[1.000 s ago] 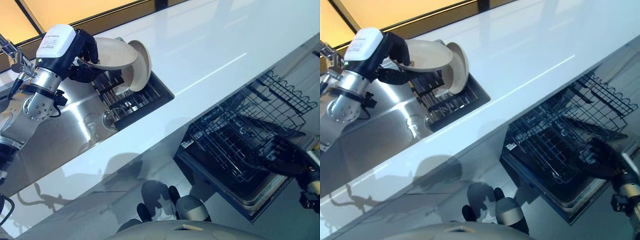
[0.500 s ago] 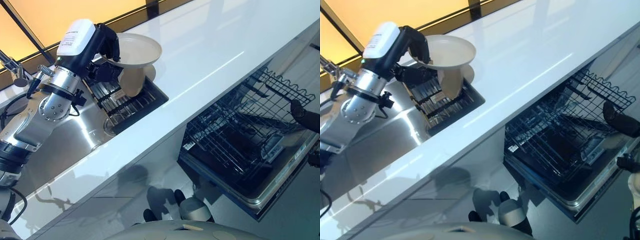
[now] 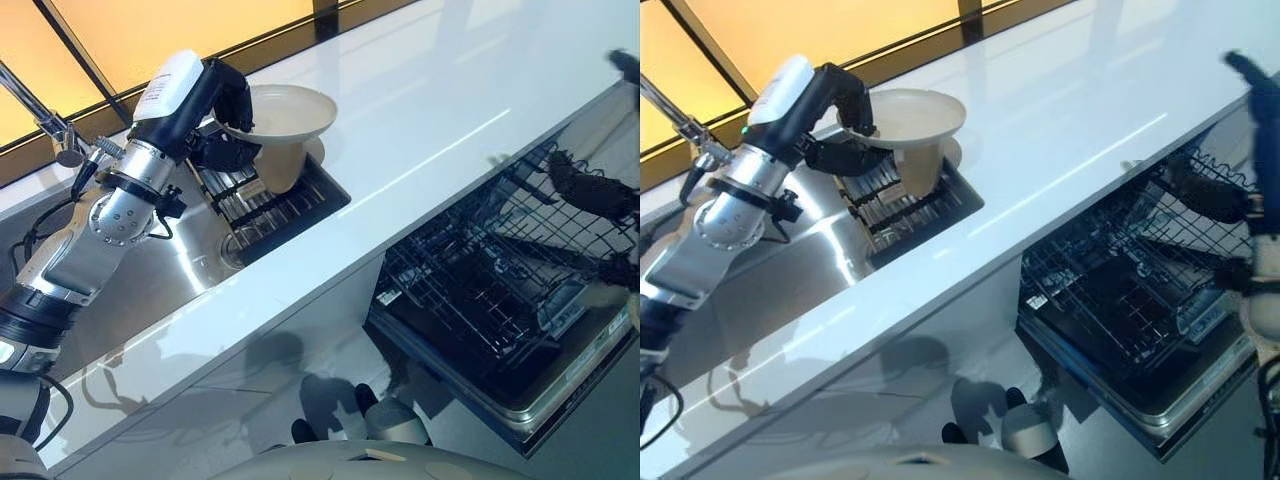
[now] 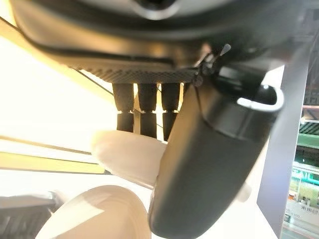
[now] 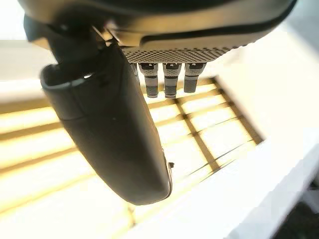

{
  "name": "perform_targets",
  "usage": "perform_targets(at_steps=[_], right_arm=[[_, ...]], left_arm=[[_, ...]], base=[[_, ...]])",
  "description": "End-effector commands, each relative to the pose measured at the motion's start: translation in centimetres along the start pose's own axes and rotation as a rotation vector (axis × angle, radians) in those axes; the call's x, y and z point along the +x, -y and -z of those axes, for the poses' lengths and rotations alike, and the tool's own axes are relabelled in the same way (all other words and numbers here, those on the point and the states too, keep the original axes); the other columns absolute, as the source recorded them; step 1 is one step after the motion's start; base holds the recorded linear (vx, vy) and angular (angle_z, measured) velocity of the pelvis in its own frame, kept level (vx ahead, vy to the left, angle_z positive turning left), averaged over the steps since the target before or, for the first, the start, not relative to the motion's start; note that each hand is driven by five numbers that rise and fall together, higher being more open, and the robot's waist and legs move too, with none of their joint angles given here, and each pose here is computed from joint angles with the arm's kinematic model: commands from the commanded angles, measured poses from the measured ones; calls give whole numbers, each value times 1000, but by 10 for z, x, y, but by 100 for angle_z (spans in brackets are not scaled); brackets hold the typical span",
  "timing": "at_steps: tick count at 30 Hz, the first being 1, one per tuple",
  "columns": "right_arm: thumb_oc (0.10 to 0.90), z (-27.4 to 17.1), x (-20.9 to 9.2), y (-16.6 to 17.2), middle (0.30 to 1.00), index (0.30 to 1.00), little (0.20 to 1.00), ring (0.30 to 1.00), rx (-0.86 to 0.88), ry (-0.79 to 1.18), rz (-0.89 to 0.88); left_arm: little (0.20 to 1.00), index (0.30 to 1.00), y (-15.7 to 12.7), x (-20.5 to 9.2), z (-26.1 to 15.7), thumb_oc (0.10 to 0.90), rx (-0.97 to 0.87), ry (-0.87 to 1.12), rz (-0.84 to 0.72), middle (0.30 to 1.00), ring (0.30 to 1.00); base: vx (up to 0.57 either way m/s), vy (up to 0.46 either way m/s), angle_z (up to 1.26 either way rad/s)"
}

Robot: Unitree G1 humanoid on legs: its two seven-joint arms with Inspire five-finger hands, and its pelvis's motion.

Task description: Pick up plates and place into dishwasher.

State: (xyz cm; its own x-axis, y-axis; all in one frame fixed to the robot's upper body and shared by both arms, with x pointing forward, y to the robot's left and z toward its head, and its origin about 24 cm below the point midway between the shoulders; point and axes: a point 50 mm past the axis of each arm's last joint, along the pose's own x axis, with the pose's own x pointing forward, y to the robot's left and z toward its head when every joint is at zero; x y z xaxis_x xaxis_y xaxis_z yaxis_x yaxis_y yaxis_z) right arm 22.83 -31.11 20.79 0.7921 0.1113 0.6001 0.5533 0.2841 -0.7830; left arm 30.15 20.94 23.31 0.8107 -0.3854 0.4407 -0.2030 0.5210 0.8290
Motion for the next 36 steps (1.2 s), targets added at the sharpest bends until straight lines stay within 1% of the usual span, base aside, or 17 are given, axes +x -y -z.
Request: perform_targets(at_steps=[1,2,10,18,24,36], right_arm=[[800,-28,38,38,900,900,900,900,-148,225,141],[800,-30,42,37,900,900,900,900,-190,246,127],[800,-46,65,33,900,900,900,900,-288,330,62],[800,-55,81,27,900,900,900,900,-302,357,37],[800,-61,92,18,900,900,900,900,-295,373,27],[800,-77,106,9,900,900,900,900,-270,433,66]], left_arm=[[200,300,-50,21,-38,100,-18,217,-219,300,300],[200,300,-51,22,-42,100,-22,230,-216,300,300],[200,300,-51,32,-59,100,-45,304,-206,300,300],[200,300,-48,37,-70,100,-79,361,-175,300,300],[200,300,-38,43,-75,100,-126,375,-143,300,300],[200,300,-26,50,-81,100,-214,392,-102,300,300]], base=[[0,0,0],[0,0,0],[-5,-9,2],[0,0,0],[0,-4,1],[0,0,0]])
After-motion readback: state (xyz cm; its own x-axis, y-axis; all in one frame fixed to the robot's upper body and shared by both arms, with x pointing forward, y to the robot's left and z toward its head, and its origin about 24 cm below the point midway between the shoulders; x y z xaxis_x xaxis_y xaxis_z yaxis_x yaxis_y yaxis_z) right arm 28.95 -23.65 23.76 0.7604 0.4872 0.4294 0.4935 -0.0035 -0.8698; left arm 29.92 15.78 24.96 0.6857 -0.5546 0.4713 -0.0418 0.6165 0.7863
